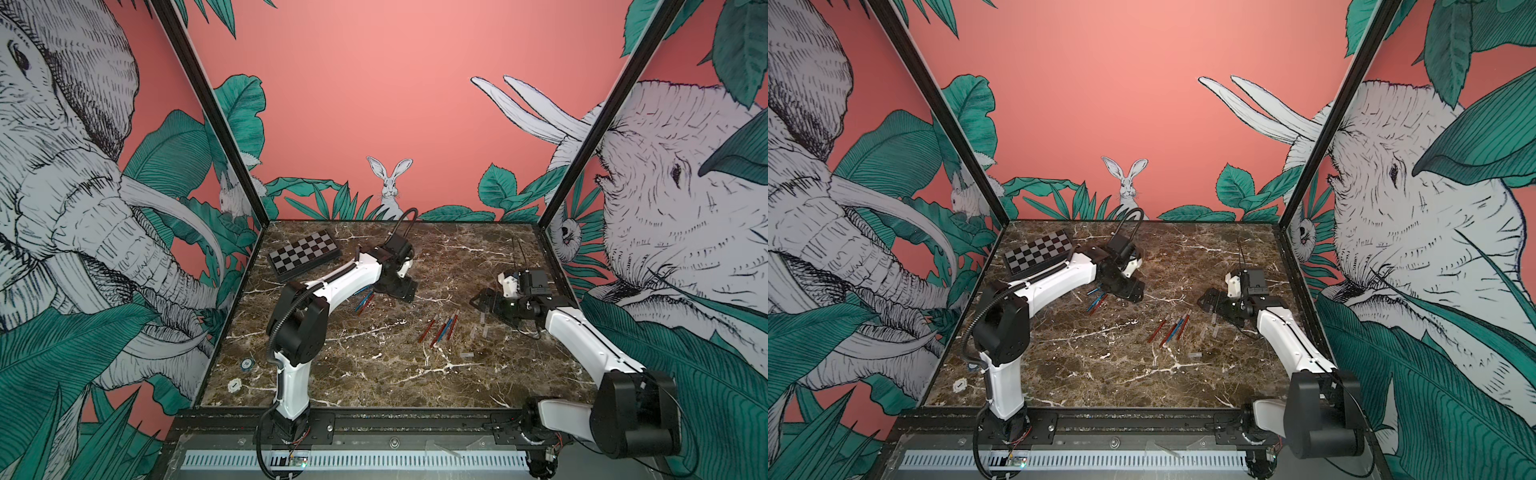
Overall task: Remove protective caps from carving knives
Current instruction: Pick up the carving knife from the center of the board.
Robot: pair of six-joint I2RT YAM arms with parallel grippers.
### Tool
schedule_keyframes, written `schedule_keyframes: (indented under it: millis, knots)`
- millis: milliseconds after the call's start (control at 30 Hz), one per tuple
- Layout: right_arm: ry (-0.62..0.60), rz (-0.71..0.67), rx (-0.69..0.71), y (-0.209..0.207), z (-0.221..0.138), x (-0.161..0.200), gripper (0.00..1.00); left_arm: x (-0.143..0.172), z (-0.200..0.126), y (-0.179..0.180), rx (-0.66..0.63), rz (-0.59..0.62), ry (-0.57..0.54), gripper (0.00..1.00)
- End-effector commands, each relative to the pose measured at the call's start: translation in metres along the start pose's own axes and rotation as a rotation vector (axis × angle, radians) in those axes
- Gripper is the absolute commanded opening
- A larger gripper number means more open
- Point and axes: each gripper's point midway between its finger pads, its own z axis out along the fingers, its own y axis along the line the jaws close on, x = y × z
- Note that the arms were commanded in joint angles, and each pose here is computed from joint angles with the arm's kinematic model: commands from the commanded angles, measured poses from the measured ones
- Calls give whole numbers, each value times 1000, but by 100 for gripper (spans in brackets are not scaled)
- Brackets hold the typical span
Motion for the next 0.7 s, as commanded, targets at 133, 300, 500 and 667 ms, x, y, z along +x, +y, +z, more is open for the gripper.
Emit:
schedule_keyframes:
  millis: [133, 300, 500, 667]
  knots:
    - [-2, -3, 1, 10, 6, -2, 99, 24, -1, 40, -75, -35, 45, 93]
    - [12, -1, 5, 9, 9, 1, 96, 30, 11, 51, -114, -30, 74, 92]
    - [17, 6, 1, 8, 12, 4, 93, 31, 20, 60, -159, -17, 93, 90]
    - [22, 10, -1, 8, 14, 4, 92, 30, 28, 63, -162, -13, 102, 88]
